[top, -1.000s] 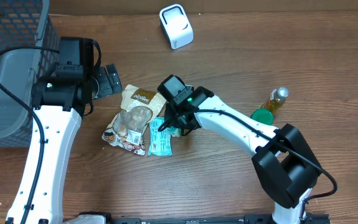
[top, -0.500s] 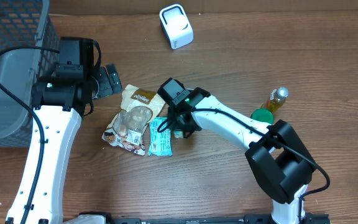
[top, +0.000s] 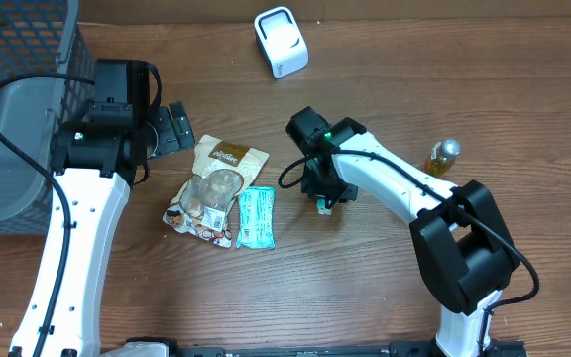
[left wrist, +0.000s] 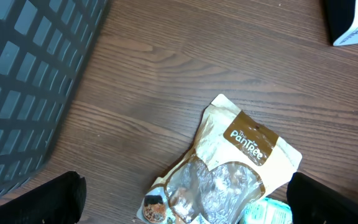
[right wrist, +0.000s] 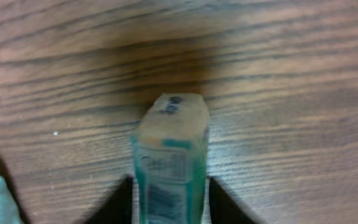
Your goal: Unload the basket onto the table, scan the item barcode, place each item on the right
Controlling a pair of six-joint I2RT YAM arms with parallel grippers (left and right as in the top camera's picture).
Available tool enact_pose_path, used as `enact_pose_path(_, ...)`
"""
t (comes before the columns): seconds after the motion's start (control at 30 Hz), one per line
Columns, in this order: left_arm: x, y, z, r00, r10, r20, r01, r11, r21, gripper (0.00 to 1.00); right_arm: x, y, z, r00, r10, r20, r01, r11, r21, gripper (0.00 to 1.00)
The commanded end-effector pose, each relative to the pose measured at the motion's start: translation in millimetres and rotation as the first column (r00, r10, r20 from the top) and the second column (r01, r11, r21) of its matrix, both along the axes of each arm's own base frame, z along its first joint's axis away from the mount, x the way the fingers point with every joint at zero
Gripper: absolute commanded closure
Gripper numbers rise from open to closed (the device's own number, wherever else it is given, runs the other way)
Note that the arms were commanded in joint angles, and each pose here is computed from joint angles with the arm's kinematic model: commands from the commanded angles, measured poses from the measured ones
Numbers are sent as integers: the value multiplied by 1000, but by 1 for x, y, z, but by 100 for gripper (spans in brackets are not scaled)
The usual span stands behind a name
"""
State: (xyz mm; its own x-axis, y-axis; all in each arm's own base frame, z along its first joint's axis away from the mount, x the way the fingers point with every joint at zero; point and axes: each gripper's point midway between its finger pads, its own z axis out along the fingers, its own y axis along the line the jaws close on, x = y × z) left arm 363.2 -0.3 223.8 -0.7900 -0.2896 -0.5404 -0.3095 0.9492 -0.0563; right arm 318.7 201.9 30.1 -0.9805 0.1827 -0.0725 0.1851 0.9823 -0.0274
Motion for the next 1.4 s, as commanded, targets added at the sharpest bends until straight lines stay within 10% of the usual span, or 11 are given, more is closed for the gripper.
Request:
enact_pose_path(0.0, 2, 0, 6, 1000, -1, 17, 1, 1000, -2, 0, 11, 7, 21, 997, 15, 69, -17, 999, 29, 47)
enact_pose_path(0.93, 2, 0, 6, 1000, -2, 17, 2, 1000, -2, 0, 83, -50, 42, 973, -137, 184, 118, 987, 111, 38)
enact_pose_path(1.2, 2, 0, 6, 1000, -1, 17, 1, 1000, -2, 0, 46, -81, 34, 984, -181, 0, 180, 981, 65, 89)
enact_pose_path(1.37, 2, 0, 6, 1000, -1, 17, 1, 1000, -2, 0, 13, -75, 27, 979, -157, -126, 166, 984, 62, 96)
